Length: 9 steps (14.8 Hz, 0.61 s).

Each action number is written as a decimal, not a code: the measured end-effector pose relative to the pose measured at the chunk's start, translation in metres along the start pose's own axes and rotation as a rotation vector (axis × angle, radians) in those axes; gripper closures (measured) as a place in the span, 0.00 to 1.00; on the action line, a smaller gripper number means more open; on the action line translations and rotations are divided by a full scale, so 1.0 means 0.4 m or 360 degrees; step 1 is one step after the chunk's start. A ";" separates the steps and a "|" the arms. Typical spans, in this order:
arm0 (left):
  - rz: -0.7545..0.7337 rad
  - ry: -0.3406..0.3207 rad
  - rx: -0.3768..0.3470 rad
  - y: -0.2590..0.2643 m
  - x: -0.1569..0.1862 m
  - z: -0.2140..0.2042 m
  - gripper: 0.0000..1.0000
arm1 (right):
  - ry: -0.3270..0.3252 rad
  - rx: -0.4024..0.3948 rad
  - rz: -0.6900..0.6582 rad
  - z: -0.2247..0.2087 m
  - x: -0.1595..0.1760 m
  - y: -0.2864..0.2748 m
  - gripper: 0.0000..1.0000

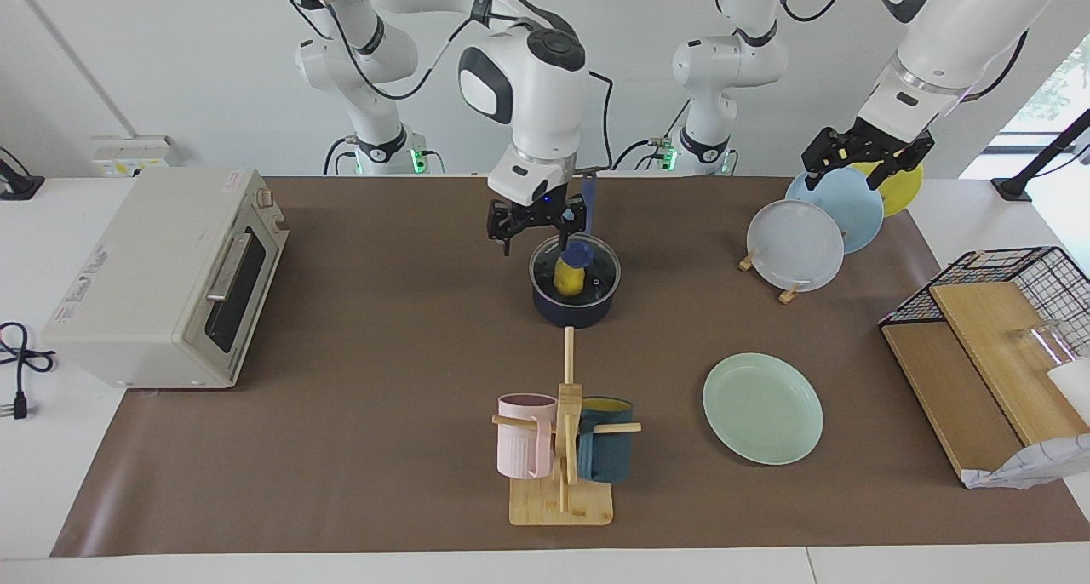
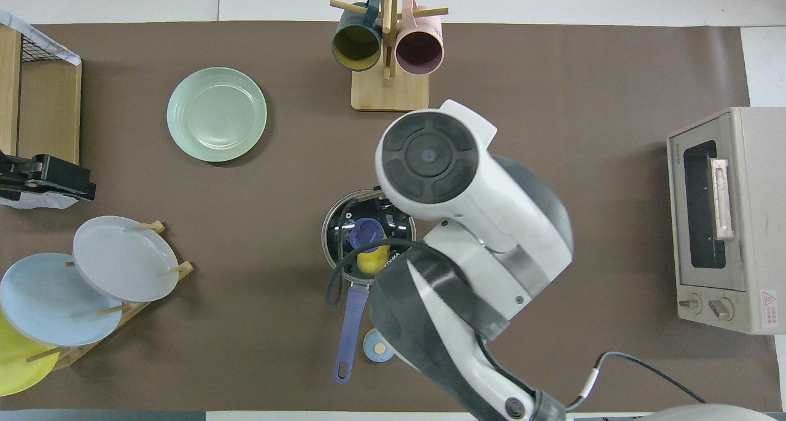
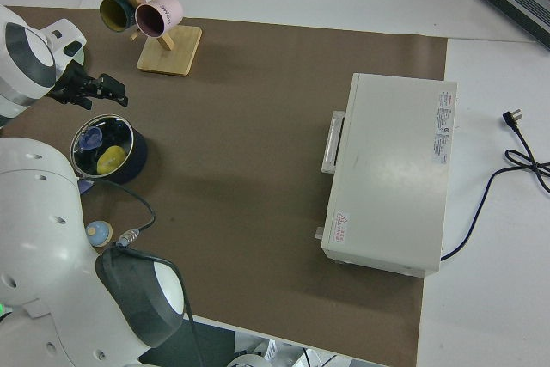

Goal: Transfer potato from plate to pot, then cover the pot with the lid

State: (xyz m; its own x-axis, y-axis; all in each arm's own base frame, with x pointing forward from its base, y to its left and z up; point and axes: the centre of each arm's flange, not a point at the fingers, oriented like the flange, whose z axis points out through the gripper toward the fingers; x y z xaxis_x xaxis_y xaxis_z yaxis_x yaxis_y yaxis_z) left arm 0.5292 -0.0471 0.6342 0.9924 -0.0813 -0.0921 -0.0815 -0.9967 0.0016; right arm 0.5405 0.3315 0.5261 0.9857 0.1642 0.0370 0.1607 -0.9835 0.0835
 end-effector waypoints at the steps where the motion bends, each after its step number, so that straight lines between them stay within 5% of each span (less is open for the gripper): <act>1: -0.0003 0.0002 0.0000 -0.002 0.000 0.000 0.00 | -0.0026 0.0037 -0.0004 -0.033 0.018 0.087 0.00; 9: -0.0003 0.0088 -0.0001 -0.003 0.015 -0.010 0.00 | -0.0194 0.0048 -0.0024 -0.152 -0.021 0.582 0.00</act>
State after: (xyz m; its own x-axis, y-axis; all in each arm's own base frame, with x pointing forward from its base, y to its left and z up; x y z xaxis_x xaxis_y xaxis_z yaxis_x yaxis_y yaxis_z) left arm 0.5358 -0.0463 0.6378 0.9962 -0.0794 -0.0371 -0.0793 -0.9968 0.0019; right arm 0.5666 0.1060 0.6058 0.9817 0.1701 -0.0857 0.1750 -0.9831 0.0532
